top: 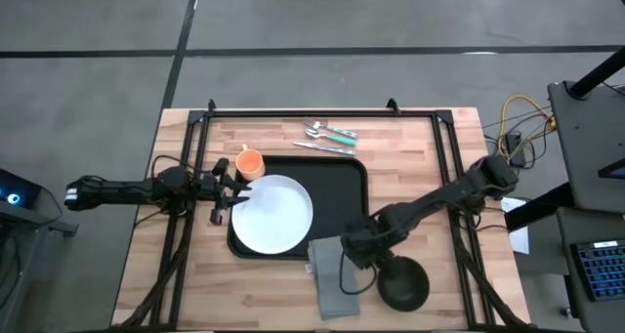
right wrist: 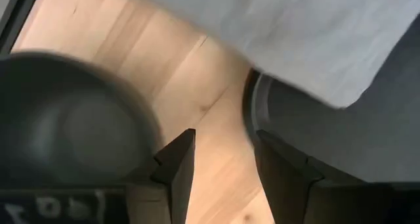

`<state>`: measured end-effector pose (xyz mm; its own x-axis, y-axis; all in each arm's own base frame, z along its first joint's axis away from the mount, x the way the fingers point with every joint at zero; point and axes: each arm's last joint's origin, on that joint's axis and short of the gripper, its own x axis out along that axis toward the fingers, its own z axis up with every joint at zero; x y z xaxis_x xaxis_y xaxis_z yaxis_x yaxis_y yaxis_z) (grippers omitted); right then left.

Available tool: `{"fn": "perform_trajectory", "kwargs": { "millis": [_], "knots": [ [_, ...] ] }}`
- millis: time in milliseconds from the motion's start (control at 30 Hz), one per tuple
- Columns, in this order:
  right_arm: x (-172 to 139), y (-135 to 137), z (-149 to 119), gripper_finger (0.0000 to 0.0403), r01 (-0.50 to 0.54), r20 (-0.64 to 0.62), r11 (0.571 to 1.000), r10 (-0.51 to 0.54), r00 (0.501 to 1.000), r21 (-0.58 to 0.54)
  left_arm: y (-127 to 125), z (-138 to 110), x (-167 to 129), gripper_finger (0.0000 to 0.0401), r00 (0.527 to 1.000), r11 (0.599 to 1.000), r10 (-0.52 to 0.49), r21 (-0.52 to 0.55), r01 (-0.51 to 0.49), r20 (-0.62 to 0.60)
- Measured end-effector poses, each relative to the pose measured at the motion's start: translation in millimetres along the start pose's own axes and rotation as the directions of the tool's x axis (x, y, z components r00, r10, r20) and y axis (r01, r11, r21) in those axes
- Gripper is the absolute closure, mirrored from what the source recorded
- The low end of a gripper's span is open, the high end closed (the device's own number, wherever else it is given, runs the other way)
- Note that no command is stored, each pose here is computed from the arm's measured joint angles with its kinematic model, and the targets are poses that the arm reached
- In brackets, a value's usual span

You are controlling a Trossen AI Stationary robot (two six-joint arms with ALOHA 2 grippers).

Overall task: Set up tray
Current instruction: Put the black bowl on the white plate on the black table tray

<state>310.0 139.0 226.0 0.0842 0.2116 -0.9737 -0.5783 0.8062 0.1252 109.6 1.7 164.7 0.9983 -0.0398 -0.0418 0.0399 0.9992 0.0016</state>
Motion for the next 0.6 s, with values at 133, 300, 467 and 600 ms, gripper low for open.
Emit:
{"fn": "perform_trajectory", "kwargs": {
  "millis": [133, 300, 467, 600],
  "knots": [
    [-1.8, 7.7, -2.5, 0.0264, -0.013, -0.024, 0.999, 0.013, 1.000, 0.037, 0.0, 0.0, 0.0, 0.0296, 1.000, 1.000, 0.000, 0.000, 0.000, 0.000],
    [0.4, 17.7, -3.0, 0.0266, -0.076, -0.034, 0.996, 0.078, 0.996, 0.051, 0.0, 0.1, 0.0, 0.0296, 1.000, 1.000, 0.000, 0.000, 0.000, 0.000],
    [5.6, 27.7, -3.4, 0.0268, -0.095, -0.041, 0.995, 0.095, 0.995, 0.022, 0.0, 0.0, 0.0, 0.0296, 1.000, 1.000, 0.000, 0.000, 0.000, 0.000],
    [14.9, 31.9, -7.8, 0.0273, -0.099, -0.062, 0.995, 0.099, 0.993, 0.012, 0.0, 0.1, 0.0, 0.0296, 1.000, 1.000, 0.000, 0.000, 0.000, 0.000]
  ]
}}
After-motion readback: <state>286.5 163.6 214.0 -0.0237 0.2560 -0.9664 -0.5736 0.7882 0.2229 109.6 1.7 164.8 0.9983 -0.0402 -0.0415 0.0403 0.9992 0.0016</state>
